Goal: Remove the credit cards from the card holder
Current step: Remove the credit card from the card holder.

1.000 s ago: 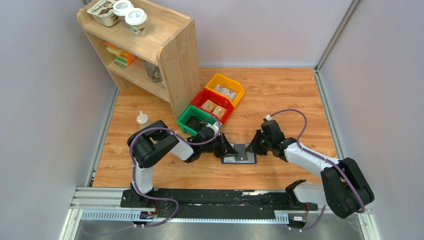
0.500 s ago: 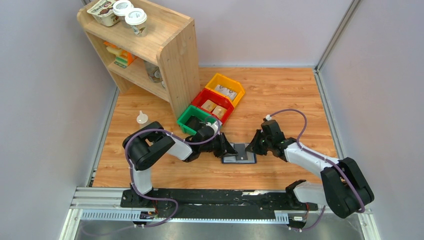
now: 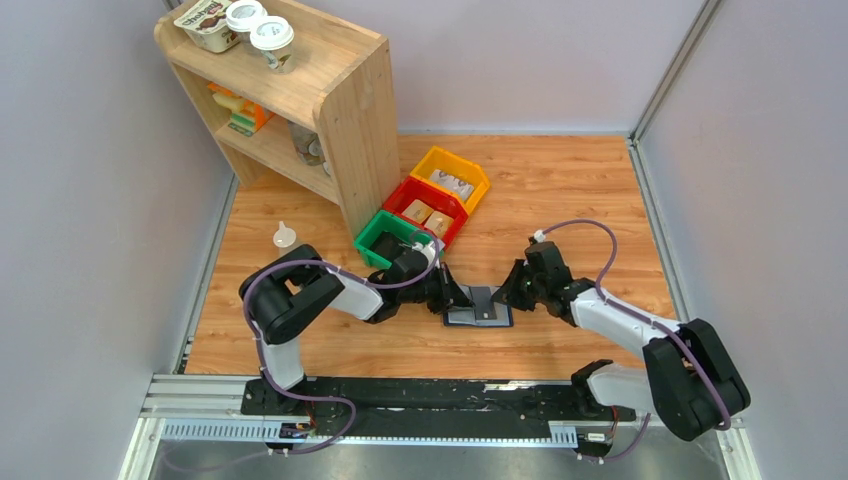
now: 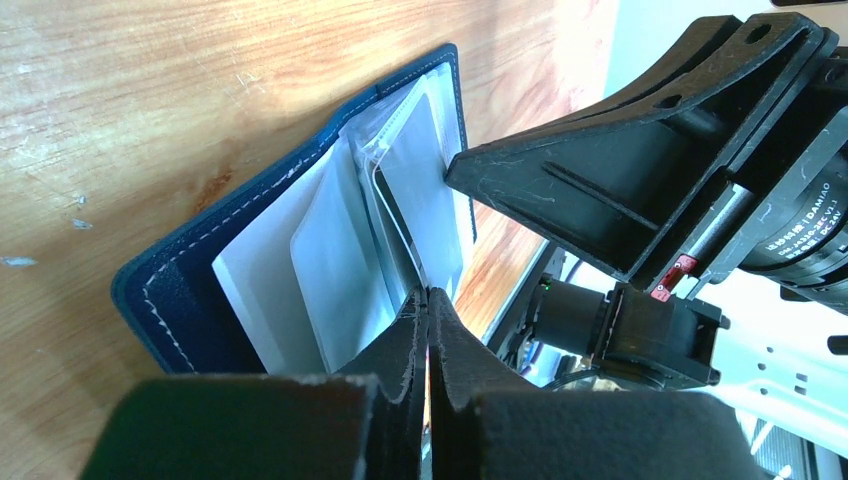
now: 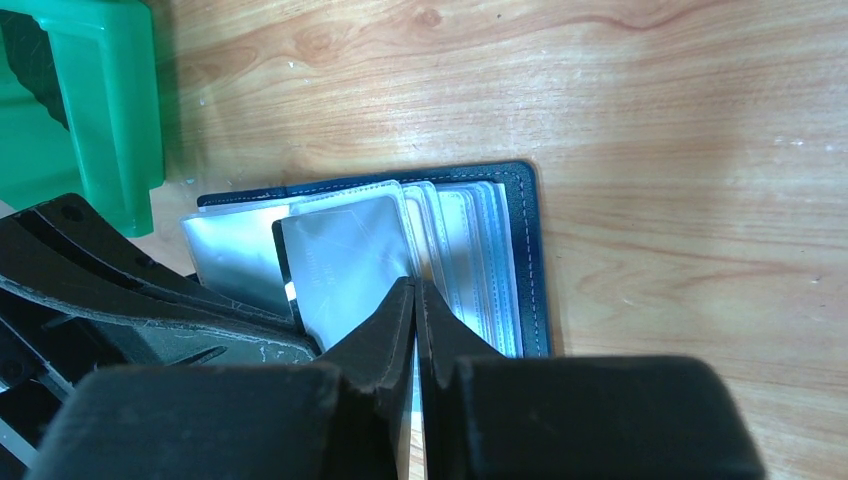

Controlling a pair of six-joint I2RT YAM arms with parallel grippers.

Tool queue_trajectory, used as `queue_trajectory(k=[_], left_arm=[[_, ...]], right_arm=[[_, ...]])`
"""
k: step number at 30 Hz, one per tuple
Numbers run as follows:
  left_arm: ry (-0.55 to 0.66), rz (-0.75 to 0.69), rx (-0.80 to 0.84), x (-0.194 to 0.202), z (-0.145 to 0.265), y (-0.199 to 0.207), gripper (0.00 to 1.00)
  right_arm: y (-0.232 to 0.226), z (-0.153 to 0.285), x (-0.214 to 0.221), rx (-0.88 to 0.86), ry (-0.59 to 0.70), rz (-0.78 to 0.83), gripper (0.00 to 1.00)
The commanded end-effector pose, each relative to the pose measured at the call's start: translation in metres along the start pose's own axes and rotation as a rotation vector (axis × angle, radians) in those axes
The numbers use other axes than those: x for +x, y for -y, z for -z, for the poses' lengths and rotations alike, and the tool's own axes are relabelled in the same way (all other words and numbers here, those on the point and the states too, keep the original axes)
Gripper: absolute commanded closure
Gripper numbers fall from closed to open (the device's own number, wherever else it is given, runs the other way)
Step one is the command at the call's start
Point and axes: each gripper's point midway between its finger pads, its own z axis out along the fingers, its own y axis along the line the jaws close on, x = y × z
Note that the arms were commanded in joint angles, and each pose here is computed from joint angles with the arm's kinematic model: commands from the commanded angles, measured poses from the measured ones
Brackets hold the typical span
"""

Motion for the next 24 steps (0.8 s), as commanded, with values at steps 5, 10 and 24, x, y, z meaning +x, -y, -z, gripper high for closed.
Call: queue_trajectory(k=[5,10,24], left_arm=[[0.019,-0.080,0.087,-0.010,0.013,0.046,1.00],[0.018,-0.069,0.009,-0.008,0.019,0.033,1.00],[-0.014,-0.060,-0.048,-0.005,0.015,0.022,1.00]], right_arm=[[0.059,0.002,0.036,0.193,-0.089,-0.017,0.93],[0.060,0.004,0.034,0.190,-0.078,-0.026,0.94],[-0.012,0.038,-0.006,-0.107,0.087,0.054,0.86]])
